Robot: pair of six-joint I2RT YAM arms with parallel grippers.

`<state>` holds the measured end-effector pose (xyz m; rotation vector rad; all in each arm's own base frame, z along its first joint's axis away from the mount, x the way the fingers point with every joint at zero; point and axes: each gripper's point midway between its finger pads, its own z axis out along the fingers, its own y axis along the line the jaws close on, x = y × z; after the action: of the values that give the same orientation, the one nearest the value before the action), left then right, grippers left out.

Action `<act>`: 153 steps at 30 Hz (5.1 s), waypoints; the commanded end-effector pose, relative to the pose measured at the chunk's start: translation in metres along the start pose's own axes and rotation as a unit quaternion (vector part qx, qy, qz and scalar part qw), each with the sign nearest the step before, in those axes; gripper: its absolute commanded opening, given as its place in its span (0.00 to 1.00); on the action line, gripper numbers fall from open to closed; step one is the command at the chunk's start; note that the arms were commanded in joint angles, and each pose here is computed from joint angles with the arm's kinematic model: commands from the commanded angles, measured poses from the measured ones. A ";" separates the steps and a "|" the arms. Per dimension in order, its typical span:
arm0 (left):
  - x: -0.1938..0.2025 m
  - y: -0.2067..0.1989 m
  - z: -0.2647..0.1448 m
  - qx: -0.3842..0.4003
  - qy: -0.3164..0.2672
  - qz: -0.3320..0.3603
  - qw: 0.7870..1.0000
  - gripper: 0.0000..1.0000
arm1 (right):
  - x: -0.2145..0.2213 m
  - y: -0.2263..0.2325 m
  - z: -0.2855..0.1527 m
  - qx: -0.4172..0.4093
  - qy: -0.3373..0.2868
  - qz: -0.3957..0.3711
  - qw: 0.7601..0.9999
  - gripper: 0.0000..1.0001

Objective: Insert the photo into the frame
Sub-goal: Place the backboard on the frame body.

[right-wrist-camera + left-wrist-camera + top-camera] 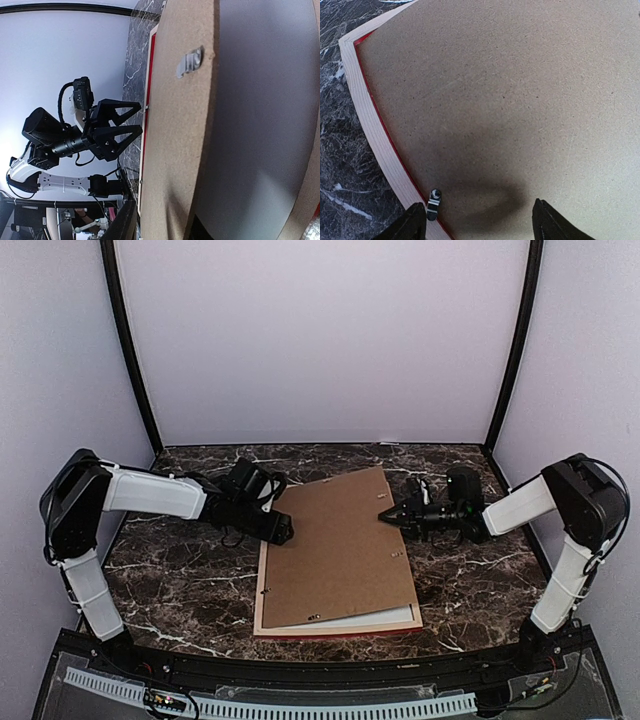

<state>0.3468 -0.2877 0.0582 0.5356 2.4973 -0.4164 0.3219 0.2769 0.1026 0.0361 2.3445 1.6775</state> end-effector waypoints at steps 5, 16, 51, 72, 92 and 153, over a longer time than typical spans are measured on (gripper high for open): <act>-0.001 0.011 0.008 -0.032 0.017 0.014 0.999 0.75 | -0.012 0.014 0.004 -0.018 -0.007 -0.033 0.999 0.27; 0.015 0.003 0.009 -0.004 0.045 -0.012 0.999 0.75 | -0.012 0.012 0.004 -0.019 -0.008 -0.031 0.999 0.27; 0.030 -0.034 -0.059 0.104 0.019 -0.062 0.992 0.76 | -0.012 0.010 0.005 -0.017 -0.009 -0.030 0.999 0.27; 0.119 -0.064 -0.072 0.116 0.075 -0.070 0.988 0.82 | -0.012 0.010 0.004 -0.016 -0.010 -0.028 0.999 0.27; 0.130 -0.076 -0.062 0.126 0.095 -0.063 0.985 0.82 | -0.008 0.006 0.004 -0.013 -0.007 -0.026 1.000 0.27; 0.051 -0.012 -0.039 -0.006 0.032 -0.092 0.995 0.86 | -0.004 -0.030 0.022 0.088 0.010 -0.044 0.995 0.35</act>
<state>0.2718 -0.2552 0.0583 0.3085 2.6518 -0.4208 0.3282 0.2753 0.0583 0.0214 2.5189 1.4278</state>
